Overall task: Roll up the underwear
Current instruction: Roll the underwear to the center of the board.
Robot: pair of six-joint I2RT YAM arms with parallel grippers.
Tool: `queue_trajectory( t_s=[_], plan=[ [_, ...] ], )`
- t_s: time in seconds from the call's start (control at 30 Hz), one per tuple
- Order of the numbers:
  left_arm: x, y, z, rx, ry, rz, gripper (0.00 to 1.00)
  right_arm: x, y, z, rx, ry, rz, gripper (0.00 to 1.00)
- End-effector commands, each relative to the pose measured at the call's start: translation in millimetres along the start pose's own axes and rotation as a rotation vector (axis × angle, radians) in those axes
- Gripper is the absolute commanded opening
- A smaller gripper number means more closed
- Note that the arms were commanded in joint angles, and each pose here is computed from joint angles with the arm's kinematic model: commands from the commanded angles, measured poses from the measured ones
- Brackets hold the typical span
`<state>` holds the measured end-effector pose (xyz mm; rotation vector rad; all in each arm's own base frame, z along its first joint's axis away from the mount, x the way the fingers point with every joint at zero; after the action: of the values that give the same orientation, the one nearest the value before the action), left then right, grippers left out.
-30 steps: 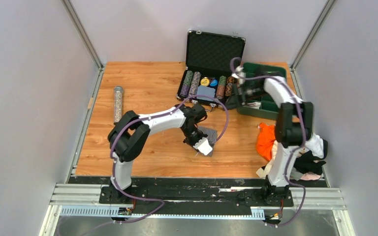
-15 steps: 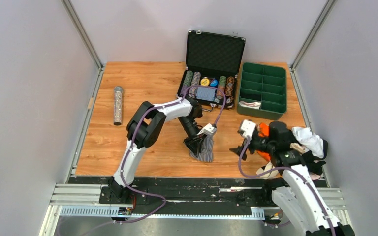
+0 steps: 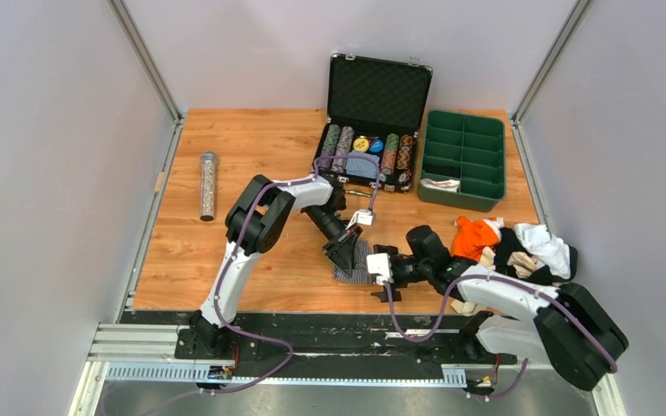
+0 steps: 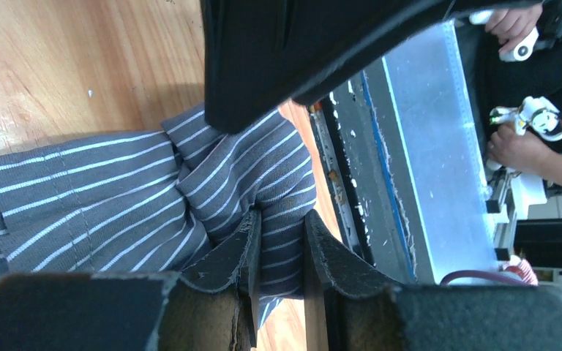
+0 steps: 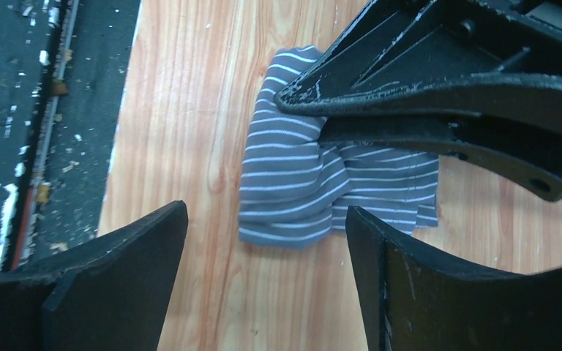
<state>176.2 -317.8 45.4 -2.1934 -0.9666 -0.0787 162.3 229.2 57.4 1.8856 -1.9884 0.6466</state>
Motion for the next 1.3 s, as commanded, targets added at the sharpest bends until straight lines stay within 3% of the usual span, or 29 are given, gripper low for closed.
queue_trajectory(
  t_s=[0.0, 0.33, 0.53, 0.6, 0.63, 0.7, 0.73, 0.77, 0.83, 0.93, 1.03, 1.17, 1.27],
  plan=[
    [-3.1, 11.0, 16.0, 0.021, 0.026, -0.023, 0.10, -17.1, -25.9, -32.6, 0.159, -0.115, 0.046, 0.80],
    [5.1, 10.4, 15.9, 0.027, -0.010, -0.049, 0.10, -39.1, -19.2, -28.5, 0.202, -0.121, -0.053, 0.64],
    [12.9, 12.3, 8.5, 0.019, -0.037, -0.080, 0.13, -52.0, -11.9, -14.8, 0.174, -0.049, -0.149, 0.28],
    [19.5, 15.8, 5.1, 0.024, -0.035, -0.128, 0.22, -52.4, -9.9, -12.8, 0.147, -0.014, -0.188, 0.10],
    [26.4, 12.9, 1.8, 0.018, -0.036, -0.163, 0.30, -50.8, -8.2, -11.1, 0.125, 0.009, -0.204, 0.06],
    [42.8, 11.8, -10.3, 0.120, -0.076, -0.269, 0.43, -46.8, -6.4, -10.0, 0.078, 0.054, -0.228, 0.02],
    [55.4, 30.2, -17.4, 0.061, -0.081, -0.376, 0.57, -43.8, -2.1, -8.8, 0.055, 0.079, -0.266, 0.01],
    [71.4, 20.0, -22.6, 0.170, -0.128, -0.459, 0.87, -41.5, 1.2, -11.2, 0.031, 0.090, -0.293, 0.00],
    [116.4, 30.7, -41.0, 0.139, -0.215, -0.690, 0.98, -39.8, 4.8, -13.3, -0.009, 0.116, -0.339, 0.00],
    [171.1, 25.9, -42.7, 0.188, -0.261, -1.001, 1.00, -41.1, 2.9, -14.1, -0.091, 0.165, -0.388, 0.00],
    [232.2, 9.3, -44.5, 0.267, -0.293, -1.375, 1.00, -44.5, -12.5, -22.6, -0.273, 0.195, -0.397, 0.00],
    [264.7, -0.6, -14.6, 0.585, -0.228, -1.588, 1.00, -47.8, -27.3, -30.1, -0.530, 0.212, -0.428, 0.00],
    [286.4, -14.6, -8.2, 0.629, -0.235, -1.717, 1.00, -52.1, -26.1, -31.3, -0.610, 0.218, -0.452, 0.00]
  ],
)
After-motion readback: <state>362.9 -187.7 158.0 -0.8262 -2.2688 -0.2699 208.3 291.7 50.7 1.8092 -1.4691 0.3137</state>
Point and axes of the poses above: each gripper's point midway between its finger pads, its own x axis back along the fingers, its own y axis along the line the jaws close on, z = x × y, the point moved 1 cm from there along x, back along the fingers, and after that the axes turned 12 degrees about -x, right-handed, at the moved point
